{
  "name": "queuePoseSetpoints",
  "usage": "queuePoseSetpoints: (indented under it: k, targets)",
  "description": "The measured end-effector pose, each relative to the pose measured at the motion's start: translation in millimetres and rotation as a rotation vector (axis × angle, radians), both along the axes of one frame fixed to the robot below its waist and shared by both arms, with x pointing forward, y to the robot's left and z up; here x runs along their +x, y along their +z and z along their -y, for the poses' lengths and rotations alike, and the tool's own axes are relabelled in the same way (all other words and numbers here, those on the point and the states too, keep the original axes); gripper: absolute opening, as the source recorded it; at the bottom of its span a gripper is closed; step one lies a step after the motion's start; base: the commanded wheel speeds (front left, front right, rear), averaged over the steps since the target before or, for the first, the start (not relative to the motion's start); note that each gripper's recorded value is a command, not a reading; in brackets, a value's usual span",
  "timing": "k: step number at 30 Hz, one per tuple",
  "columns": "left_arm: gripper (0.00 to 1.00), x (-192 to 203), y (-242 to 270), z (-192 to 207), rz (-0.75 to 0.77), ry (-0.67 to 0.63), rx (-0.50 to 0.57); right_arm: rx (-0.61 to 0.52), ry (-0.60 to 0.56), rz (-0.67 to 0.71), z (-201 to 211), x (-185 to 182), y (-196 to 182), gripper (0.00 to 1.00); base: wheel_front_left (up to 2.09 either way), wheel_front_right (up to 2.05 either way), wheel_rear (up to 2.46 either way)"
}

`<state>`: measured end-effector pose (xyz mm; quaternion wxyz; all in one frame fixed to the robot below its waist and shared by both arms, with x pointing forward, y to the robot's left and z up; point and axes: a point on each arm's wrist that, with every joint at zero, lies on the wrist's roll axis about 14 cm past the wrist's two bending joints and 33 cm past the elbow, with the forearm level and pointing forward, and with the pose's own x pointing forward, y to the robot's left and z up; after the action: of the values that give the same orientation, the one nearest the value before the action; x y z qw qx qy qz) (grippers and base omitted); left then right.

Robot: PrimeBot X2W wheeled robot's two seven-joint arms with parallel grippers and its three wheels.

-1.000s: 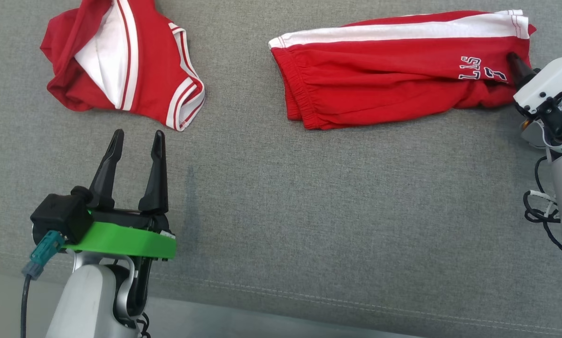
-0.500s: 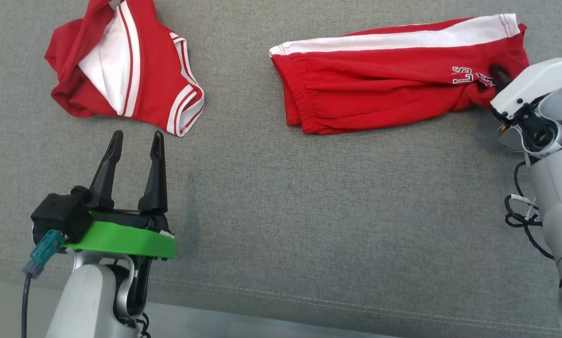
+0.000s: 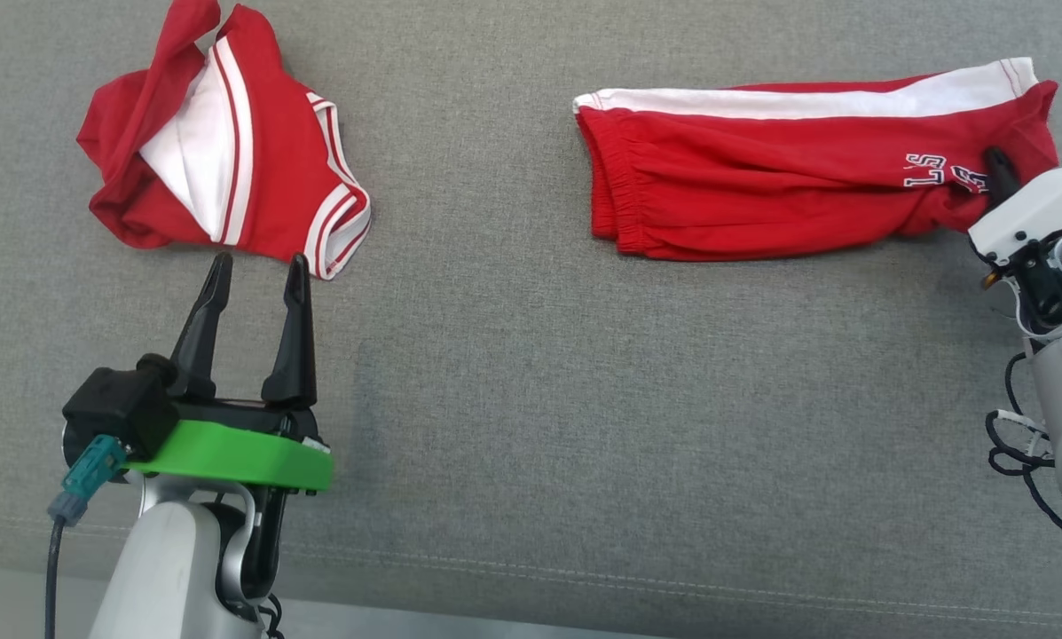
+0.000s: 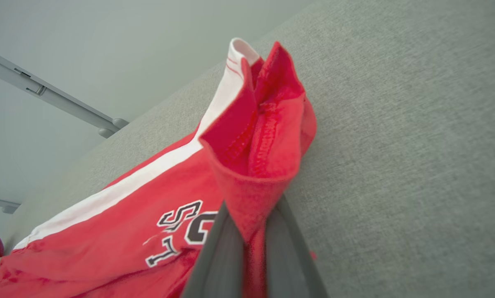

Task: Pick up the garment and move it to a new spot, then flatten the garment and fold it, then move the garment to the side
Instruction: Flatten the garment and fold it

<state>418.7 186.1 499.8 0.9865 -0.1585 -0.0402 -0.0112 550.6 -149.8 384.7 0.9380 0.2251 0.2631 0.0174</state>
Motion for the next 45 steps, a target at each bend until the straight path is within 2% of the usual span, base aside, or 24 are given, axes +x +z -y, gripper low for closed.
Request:
queuePoseSetpoints:
  k: [5,9,13,15,25,34,39,45]
  targets:
    - [1.0,0,6,14,0.016,-0.041,-0.008,-0.073,-0.039,0.061,32,-1,15,0.0,0.0,0.0,0.0]
    - [1.0,-2,9,22,0.024,-0.064,-0.011,-0.144,0.003,0.14,34,4,33,0.0,0.0,0.0,0.0]
    - [1.0,-6,11,23,0.028,-0.065,-0.01,-0.213,0.134,0.204,4,5,42,0.0,0.0,0.0,0.0]
    - [1.0,-9,14,19,0.032,-0.055,-0.008,-0.261,0.236,0.234,-23,3,45,0.0,0.0,0.0,0.0]
    - [1.0,-19,21,9,0.045,-0.022,-0.008,-0.267,0.459,0.283,-107,-10,52,0.0,0.0,0.0,0.0]
    - [1.0,-28,23,-3,0.047,0.015,-0.009,-0.246,0.56,0.29,-151,-23,51,0.0,0.0,0.0,0.0]
    - [1.0,-31,23,-10,0.048,0.038,-0.009,-0.212,0.55,0.318,-160,-18,62,0.0,0.0,0.0,0.0]
    - [1.0,-32,23,-11,0.046,0.041,-0.01,-0.254,0.629,0.28,-171,-32,48,0.0,0.0,0.0,0.0]
